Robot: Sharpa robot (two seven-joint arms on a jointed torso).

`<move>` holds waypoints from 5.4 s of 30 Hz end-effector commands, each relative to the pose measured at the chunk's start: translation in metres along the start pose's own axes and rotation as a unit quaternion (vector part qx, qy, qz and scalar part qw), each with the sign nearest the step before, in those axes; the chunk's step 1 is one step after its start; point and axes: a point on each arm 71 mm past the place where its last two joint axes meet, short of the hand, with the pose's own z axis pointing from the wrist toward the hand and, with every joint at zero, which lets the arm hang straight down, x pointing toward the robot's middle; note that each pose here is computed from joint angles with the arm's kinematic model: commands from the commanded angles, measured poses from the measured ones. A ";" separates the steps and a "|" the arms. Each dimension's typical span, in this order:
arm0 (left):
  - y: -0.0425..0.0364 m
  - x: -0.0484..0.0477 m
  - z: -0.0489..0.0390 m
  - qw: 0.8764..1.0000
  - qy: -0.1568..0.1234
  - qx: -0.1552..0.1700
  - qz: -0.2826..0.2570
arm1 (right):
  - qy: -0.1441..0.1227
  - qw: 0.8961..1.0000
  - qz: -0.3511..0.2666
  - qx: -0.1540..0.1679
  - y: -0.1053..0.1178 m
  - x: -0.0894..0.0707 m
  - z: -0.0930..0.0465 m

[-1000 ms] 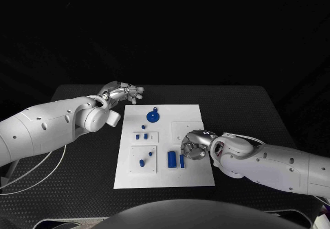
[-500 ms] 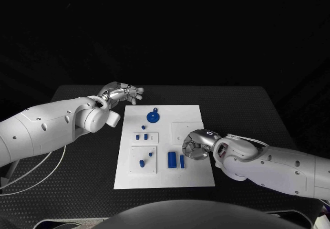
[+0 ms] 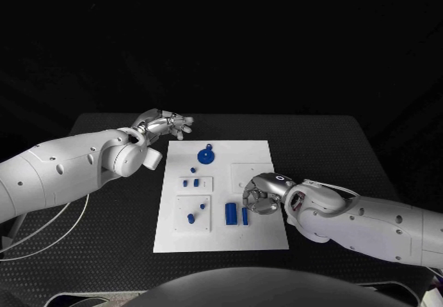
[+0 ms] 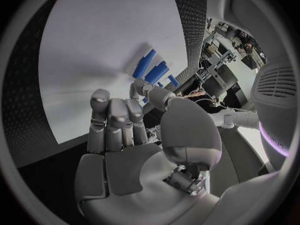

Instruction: Assemble the parts on the task board

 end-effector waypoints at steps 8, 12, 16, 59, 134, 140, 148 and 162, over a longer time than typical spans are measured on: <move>-0.0020 0.0022 0.0001 1.000 0.008 0.005 0.001 | 0.020 1.000 0.001 -0.006 0.004 0.004 0.003; -0.0024 0.0019 0.0001 1.000 0.008 0.005 0.001 | 0.024 1.000 0.000 -0.006 0.004 0.005 0.004; -0.0024 0.0018 0.0001 1.000 0.008 0.005 0.001 | 0.029 1.000 0.000 -0.007 0.005 0.006 0.004; -0.0023 0.0017 0.0006 1.000 0.008 0.004 0.001 | 0.050 0.998 -0.035 -0.019 -0.003 0.010 0.003; -0.0019 0.0023 0.0009 1.000 0.011 0.001 0.003 | -0.007 0.998 -0.049 -0.030 -0.002 0.010 0.000; -0.0020 0.0018 0.0016 1.000 0.008 0.002 0.004 | -0.036 0.999 0.005 -0.027 -0.006 -0.007 -0.005; -0.0013 -0.0028 0.0043 1.000 -0.006 0.003 0.001 | -0.097 0.989 0.111 -0.016 -0.016 -0.059 -0.001; 0.0002 -0.0214 0.0168 0.997 -0.073 0.013 -0.029 | -0.174 0.921 0.341 0.071 -0.103 -0.123 0.038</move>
